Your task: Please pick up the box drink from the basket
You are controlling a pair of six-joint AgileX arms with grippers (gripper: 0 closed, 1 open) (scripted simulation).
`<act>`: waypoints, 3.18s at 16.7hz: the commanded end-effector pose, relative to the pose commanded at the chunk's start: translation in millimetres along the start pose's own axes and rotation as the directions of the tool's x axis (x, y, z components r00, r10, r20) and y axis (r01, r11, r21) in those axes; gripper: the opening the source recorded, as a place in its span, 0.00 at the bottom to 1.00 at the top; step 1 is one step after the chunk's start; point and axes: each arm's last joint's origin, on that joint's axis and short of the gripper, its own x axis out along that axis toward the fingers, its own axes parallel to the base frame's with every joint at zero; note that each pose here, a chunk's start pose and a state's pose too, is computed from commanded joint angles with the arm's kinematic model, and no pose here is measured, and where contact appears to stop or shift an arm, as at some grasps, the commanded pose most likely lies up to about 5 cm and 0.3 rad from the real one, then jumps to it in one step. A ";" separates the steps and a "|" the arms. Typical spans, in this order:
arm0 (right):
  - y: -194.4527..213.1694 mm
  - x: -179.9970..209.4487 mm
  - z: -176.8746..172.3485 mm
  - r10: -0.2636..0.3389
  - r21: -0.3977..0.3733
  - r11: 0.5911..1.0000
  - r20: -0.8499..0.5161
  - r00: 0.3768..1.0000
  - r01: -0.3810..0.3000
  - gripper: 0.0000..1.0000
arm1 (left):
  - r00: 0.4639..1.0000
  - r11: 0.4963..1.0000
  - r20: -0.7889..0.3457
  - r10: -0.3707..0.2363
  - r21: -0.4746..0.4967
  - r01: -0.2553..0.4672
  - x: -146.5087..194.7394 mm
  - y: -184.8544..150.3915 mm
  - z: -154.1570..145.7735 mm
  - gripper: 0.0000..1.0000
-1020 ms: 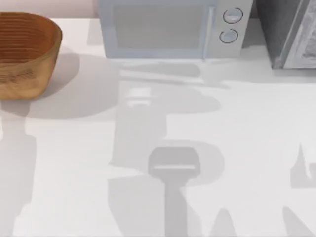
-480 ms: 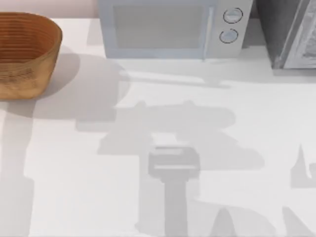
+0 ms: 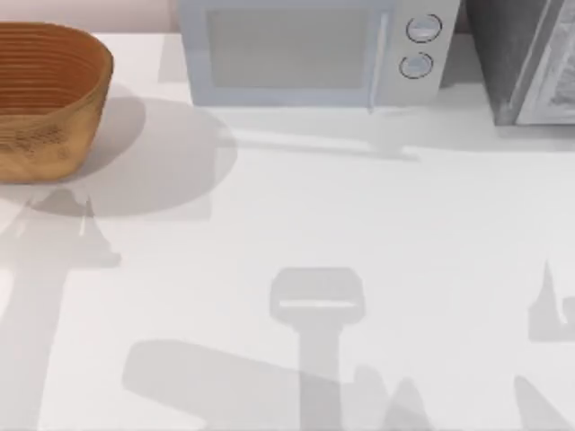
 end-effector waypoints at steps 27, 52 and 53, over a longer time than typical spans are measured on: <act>0.0 0.0 0.0 0.000 0.000 1.000 0.000 1.000 0.000 1.00 | 0.710 0.853 -0.655 0.258 -0.191 -0.486 -5.9 -42.6 -55.9 0.00; 0.0 0.0 0.0 0.000 0.000 1.000 0.000 1.000 0.000 1.00 | 0.830 0.833 -0.066 0.553 0.054 -0.551 68.0 -249.2 -87.1 0.00; 0.0 0.0 0.0 0.000 0.000 1.000 0.000 1.000 0.000 1.00 | 0.802 0.804 -0.093 0.590 0.161 -0.572 65.7 -242.1 -96.3 0.00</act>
